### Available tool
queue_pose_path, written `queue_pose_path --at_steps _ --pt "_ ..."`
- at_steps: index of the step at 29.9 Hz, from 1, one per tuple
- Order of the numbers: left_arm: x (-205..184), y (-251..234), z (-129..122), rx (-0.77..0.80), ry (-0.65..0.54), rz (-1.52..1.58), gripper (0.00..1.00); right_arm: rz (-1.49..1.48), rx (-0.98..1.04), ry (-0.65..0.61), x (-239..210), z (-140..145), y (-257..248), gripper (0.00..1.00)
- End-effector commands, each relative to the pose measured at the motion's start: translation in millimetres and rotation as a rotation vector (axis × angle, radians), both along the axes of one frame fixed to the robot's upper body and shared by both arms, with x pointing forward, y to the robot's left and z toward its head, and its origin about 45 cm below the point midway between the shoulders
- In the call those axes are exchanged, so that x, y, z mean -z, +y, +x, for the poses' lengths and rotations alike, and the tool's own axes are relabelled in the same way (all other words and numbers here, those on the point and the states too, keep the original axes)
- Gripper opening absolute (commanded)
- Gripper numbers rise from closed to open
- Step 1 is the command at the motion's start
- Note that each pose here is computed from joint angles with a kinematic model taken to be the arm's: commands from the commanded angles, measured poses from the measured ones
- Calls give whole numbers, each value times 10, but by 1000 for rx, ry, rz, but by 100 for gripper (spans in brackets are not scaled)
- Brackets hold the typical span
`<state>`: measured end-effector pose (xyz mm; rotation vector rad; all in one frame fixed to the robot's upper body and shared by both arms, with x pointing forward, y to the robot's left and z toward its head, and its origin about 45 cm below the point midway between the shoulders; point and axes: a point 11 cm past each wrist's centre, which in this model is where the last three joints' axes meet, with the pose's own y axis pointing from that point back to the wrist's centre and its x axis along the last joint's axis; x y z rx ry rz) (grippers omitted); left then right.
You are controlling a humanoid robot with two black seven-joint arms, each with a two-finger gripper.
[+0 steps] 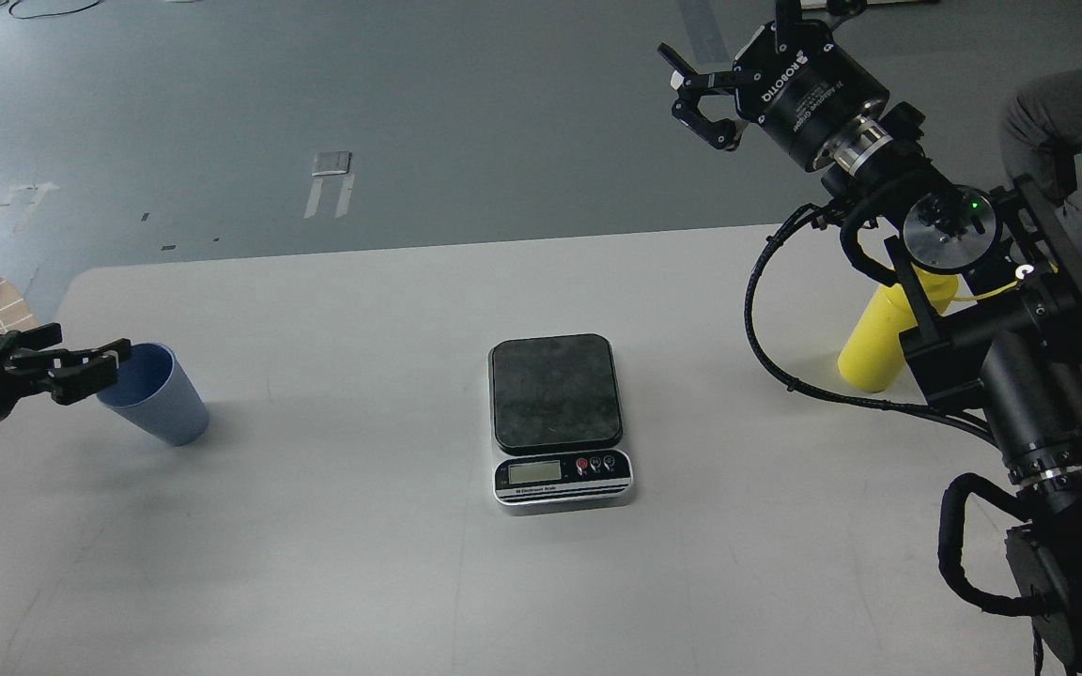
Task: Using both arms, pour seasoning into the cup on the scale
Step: 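Reach the left gripper down to the blue cup, then close the left gripper around the blue cup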
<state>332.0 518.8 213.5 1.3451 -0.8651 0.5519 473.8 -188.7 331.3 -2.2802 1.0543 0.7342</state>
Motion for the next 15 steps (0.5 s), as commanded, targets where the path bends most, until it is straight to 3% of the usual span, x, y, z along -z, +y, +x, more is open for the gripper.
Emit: queue_pose_path --at_steps 1,5,8,9,15 --pt "30 5 -12 -7 7 -6 87 0 0 1 5 -1 -1 100" --pt "123 23 -53 -19 28 -9 84 0 0 1 5 -1 -1 100" --pt "175 48 -55 -35 36 -9 75 0 0 1 5 -1 -1 100" --pt "190 45 -55 -37 40 -11 67 1 1 1 3 0 -5 100" --pt "187 129 -69 -75 43 -20 52 1 1 1 3 0 -5 100"
